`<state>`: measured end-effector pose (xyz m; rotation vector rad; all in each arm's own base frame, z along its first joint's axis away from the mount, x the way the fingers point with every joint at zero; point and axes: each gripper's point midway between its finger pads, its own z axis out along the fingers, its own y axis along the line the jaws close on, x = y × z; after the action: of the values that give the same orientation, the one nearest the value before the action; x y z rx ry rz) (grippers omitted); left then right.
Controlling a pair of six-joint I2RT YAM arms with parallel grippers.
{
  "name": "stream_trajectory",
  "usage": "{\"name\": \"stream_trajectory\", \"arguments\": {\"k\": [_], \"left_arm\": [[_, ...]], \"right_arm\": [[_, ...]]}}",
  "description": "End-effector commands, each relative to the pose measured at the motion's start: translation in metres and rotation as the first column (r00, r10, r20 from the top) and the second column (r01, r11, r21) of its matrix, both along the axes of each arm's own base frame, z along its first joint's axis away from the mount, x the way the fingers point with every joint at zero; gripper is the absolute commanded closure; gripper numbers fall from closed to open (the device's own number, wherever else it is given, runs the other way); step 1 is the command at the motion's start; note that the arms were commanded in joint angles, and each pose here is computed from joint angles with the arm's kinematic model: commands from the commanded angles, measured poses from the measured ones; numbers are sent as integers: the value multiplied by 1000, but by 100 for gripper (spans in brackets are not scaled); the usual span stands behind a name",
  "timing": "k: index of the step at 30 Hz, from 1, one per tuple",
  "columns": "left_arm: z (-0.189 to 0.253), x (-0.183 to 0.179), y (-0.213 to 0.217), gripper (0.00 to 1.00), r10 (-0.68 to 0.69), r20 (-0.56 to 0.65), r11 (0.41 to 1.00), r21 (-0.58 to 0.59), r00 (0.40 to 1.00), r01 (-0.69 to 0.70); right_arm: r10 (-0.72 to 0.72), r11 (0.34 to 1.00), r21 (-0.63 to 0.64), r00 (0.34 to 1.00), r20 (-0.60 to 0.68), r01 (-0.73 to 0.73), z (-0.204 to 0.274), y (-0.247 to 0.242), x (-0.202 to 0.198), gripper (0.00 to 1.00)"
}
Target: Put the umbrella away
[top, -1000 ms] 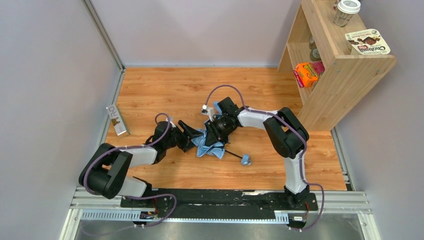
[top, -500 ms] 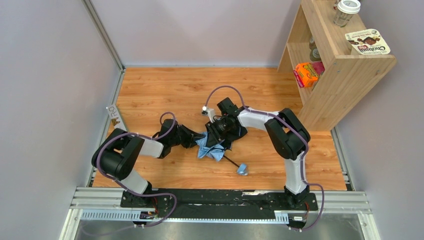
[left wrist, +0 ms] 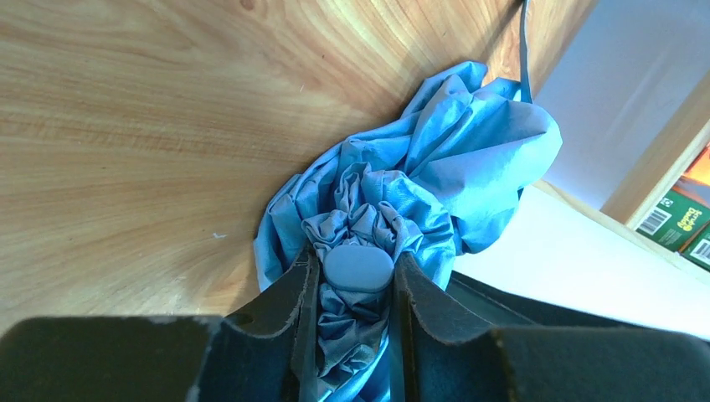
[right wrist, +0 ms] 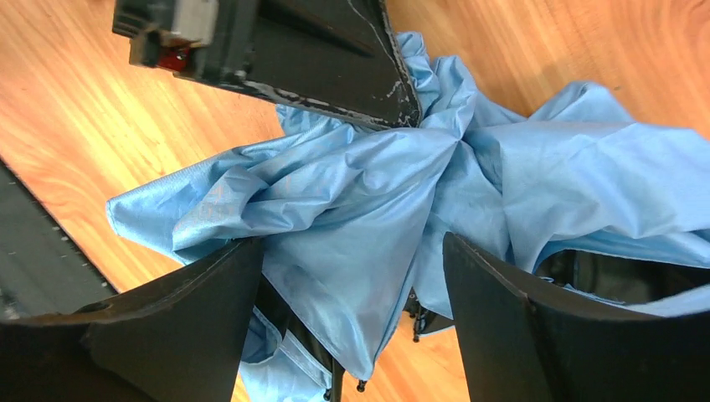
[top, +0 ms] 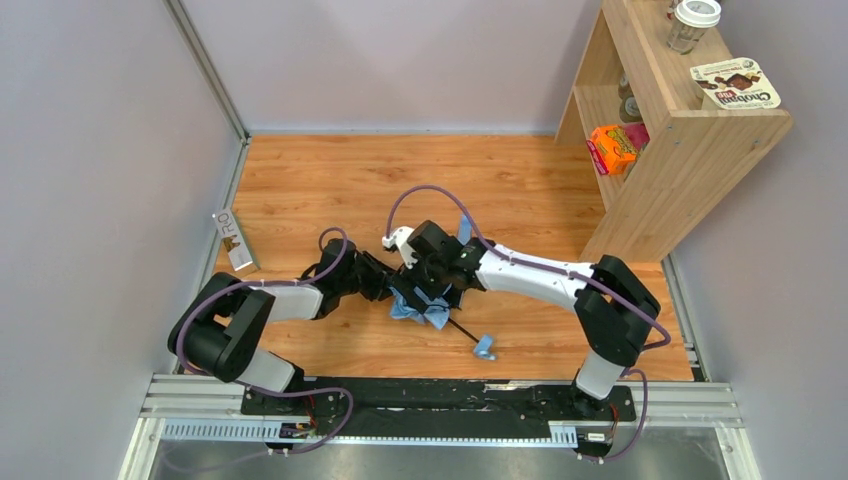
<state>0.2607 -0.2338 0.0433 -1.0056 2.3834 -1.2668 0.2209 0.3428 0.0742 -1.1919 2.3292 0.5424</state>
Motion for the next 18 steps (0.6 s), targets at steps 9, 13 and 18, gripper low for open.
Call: {"name": "stream_trajectory", "arguments": {"k": [9,13,18], "left_arm": [[-11,-2,6,100,27,-75,998,61,997,-22],[-9,-7,5,100,29,-113,999,38,993,-25],[-4,-11,-3,100,10,-158,999,-40,987,-17]], "right_arm": [[133,991,-36,986,96,-131,-4,29,-31,17],[176,981,-100,980,87,-167,-28,21,-31,17],[251,956,-167,968,30,-242,-52,15,-41,18]]}}
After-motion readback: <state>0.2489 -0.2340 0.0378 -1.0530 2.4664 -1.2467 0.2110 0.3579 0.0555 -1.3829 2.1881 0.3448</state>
